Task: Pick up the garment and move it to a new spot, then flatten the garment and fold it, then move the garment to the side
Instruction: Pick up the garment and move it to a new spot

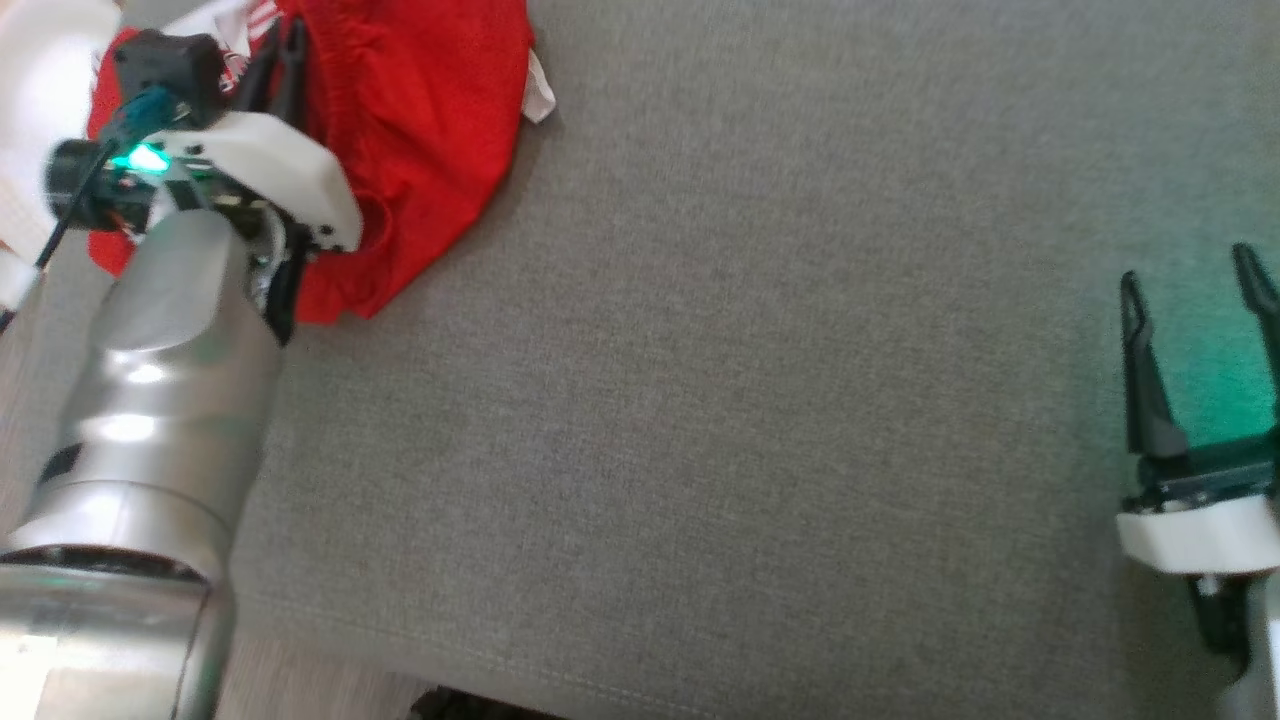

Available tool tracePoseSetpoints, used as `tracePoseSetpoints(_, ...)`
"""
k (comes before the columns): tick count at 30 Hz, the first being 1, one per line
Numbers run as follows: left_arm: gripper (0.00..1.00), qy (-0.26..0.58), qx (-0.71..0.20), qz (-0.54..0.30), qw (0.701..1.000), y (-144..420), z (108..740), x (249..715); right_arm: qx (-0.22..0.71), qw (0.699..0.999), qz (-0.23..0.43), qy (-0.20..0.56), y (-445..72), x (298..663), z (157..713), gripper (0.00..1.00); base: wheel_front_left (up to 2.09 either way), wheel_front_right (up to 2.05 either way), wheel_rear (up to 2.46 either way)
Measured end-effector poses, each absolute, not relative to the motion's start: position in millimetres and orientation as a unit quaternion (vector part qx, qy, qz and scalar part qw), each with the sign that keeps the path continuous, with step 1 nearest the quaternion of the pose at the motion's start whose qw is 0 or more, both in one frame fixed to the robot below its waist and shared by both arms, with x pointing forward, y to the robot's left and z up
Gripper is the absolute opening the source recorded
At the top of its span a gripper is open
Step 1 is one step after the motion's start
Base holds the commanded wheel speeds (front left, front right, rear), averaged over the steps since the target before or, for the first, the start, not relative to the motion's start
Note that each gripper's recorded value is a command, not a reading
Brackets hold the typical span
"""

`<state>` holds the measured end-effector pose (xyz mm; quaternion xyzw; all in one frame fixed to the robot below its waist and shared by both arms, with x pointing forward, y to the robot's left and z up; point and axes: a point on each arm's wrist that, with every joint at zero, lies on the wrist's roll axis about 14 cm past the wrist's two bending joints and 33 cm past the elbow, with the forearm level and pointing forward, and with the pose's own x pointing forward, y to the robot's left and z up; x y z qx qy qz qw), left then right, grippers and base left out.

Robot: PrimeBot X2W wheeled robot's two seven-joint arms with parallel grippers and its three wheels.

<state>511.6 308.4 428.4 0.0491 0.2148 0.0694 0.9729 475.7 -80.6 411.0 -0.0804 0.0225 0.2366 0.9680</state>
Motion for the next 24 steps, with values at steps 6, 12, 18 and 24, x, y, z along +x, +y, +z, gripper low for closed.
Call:
tracePoseSetpoints(6, 0.00, 0.154, 0.086, 0.060, 0.982, 315.6, 476.0, 505.3, -0.062, 0.970, 0.233, 0.009, -72.2, 456.9, 435.7, 1.00, 0.00, 0.00, 0.00)
tracePoseSetpoints(12, 0.00, 0.060, 0.137, 0.034, 0.988, 307.5, 557.5, 499.2, -0.041, 0.972, 0.229, -0.017, -62.0, 424.7, 473.1, 1.00, 0.00, 0.00, 0.00)
tracePoseSetpoints(18, 0.00, -0.010, 0.168, -0.031, 0.985, 257.6, 623.7, 493.4, -0.034, 0.978, 0.201, -0.047, -74.7, 387.3, 505.8, 1.00, 0.00, 0.00, 0.00)
tracePoseSetpoints(24, 0.00, -0.068, 0.131, -0.141, 0.979, 164.7, 681.9, 500.5, -0.029, 0.987, 0.141, -0.075, -110.3, 359.9, 528.1, 1.00, 0.00, 0.00, 0.00)
